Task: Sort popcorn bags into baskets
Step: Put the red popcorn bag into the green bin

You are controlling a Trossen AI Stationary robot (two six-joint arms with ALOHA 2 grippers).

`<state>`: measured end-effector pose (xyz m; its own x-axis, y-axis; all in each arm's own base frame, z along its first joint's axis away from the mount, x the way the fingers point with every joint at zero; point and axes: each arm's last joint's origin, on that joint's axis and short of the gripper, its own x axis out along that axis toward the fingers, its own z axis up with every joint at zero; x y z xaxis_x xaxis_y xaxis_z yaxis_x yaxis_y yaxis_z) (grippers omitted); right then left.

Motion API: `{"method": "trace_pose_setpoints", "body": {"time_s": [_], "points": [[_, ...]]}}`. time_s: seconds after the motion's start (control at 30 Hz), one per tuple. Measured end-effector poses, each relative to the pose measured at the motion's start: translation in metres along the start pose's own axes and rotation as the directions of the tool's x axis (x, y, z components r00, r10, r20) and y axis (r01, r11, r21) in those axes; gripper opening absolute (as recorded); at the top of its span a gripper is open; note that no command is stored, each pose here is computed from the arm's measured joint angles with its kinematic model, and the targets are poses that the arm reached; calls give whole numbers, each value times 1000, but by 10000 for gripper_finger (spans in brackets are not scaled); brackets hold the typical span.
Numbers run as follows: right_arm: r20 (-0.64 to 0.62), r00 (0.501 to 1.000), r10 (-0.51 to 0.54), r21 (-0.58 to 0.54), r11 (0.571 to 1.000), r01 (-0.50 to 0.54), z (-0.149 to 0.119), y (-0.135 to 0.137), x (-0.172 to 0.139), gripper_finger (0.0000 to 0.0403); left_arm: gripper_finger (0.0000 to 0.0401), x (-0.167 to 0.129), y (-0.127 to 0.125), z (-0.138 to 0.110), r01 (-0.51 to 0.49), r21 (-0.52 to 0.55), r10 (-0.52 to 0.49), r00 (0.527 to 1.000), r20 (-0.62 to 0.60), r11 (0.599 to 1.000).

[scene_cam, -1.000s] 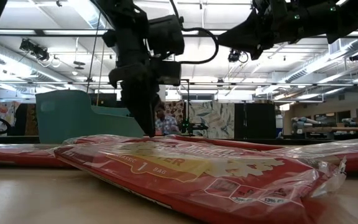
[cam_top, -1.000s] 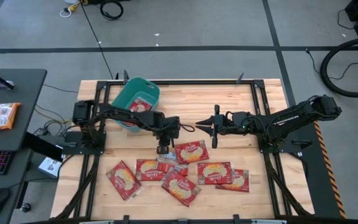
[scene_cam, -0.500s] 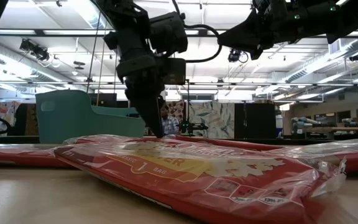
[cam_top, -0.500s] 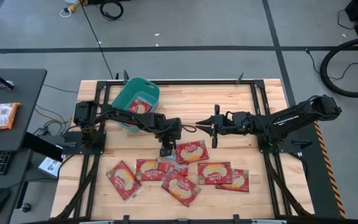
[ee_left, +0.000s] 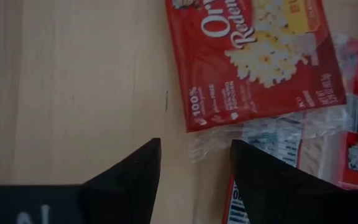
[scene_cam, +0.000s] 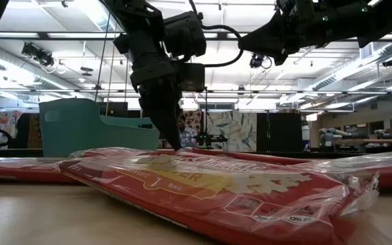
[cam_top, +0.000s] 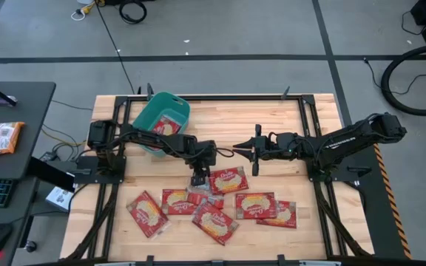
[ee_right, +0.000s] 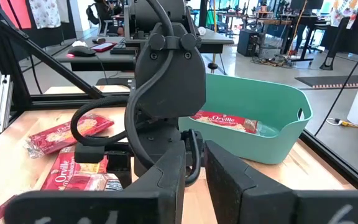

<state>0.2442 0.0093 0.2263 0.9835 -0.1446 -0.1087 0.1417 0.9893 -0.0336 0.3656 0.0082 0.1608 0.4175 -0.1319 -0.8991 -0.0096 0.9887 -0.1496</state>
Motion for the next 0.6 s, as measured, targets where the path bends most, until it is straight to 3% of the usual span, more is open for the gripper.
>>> {"method": "trace_pose_setpoints", "body": {"time_s": [0.6], "points": [[-10,1000,0,0,1000,0,-1,0,0,66,193,18,-2,-2,30,29,-29,999,-16,999]]}}
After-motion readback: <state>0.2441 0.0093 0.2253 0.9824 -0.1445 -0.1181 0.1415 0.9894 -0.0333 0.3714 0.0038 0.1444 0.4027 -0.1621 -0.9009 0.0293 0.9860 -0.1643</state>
